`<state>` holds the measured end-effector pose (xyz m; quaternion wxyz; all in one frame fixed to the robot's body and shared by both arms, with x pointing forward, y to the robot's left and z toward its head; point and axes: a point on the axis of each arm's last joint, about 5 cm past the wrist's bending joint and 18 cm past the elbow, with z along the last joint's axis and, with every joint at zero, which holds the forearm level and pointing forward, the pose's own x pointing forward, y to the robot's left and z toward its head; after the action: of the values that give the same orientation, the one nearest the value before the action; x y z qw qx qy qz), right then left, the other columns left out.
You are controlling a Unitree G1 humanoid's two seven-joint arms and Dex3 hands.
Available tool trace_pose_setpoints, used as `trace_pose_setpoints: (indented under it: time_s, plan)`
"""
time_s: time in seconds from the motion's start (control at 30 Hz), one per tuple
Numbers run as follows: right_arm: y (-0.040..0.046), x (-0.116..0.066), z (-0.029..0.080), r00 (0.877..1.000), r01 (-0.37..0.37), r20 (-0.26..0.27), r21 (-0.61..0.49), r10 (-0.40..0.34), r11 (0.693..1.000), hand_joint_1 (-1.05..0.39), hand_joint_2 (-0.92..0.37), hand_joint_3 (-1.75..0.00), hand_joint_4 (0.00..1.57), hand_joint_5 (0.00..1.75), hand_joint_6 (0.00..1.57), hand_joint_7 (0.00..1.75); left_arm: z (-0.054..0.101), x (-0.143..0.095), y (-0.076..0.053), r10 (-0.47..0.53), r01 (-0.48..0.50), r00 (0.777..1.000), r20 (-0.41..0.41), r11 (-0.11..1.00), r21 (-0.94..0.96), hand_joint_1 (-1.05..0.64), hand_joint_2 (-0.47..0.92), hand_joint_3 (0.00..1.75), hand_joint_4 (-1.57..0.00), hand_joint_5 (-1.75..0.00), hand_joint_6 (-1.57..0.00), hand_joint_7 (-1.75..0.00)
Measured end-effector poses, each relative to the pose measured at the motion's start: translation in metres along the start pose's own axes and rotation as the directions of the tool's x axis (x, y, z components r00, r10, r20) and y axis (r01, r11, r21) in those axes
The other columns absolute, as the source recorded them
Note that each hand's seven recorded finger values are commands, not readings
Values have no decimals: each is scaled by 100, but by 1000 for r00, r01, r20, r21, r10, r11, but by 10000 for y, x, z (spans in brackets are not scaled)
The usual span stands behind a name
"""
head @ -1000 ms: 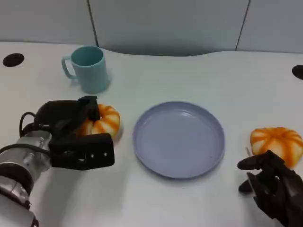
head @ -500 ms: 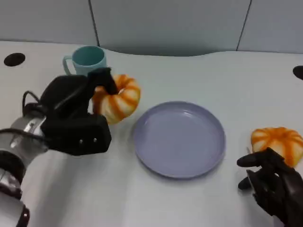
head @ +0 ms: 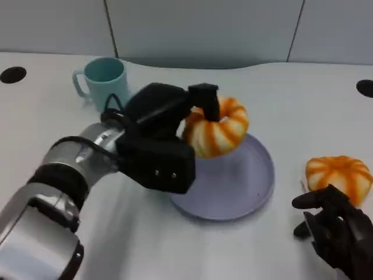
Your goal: Grasp the bread from the table and place it into the plate.
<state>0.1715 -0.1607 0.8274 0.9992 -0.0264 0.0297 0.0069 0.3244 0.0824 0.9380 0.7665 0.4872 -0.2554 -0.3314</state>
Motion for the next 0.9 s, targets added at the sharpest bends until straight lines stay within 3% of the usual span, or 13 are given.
trace_pose_setpoints:
  time_s: [0.3,0.43,0.53,0.57,0.63,0.7,0.77,0.87,0.9]
  plan:
    - [-16,-30,-2,1000,-1,2,-9,1,1000,-22,-92,-45,49,153,42,137,54,66,-112,-109,111,994,-30,992,59,-17,91,12,-87,-175,-66,-175]
    - [-18,-35,-2,1000,0,8,-10,1,1000,-22,-92,-44,49,153,43,137,42,41,-183,-212,215,977,-37,964,154,-25,86,9,-69,-175,-50,-175]
    - [-13,-35,-1,1000,-1,11,-21,2,1000,-22,-92,-44,49,152,43,137,29,16,-221,-271,273,962,-40,940,205,-27,85,8,-64,-175,-46,-175]
    - [-11,-36,0,1000,-3,12,-26,3,1000,-22,-92,-44,49,153,43,137,23,10,-222,-277,279,960,-41,937,211,-34,89,6,-50,-145,-43,-132]
    - [-9,-36,-1,1000,-2,12,-24,3,1000,-22,-92,-44,49,154,43,137,17,0,-231,-296,298,954,-43,925,235,-38,91,5,-44,-127,-45,-103]
    - [-5,-38,-2,1000,-2,12,-20,2,1000,-22,-92,-44,48,154,42,137,14,-8,-252,-322,322,946,-45,908,268,-52,92,2,-19,-83,-37,-42]
    - [0,-44,-3,1000,-1,11,-17,1,1000,-22,-92,-43,47,153,42,137,14,-12,-275,-346,344,937,-50,887,310,-62,92,1,-5,-60,-30,-16]
    - [10,-58,5,1000,3,2,-10,-3,1000,-22,-92,-43,47,154,41,137,19,-3,-285,-350,346,935,-52,873,345,-74,92,5,0,-21,-19,-4]
    - [13,-59,9,1000,4,1,-9,-4,1000,-22,-92,-43,47,154,41,137,23,4,-281,-352,347,934,-51,869,352,-75,92,6,0,-16,-18,-3]
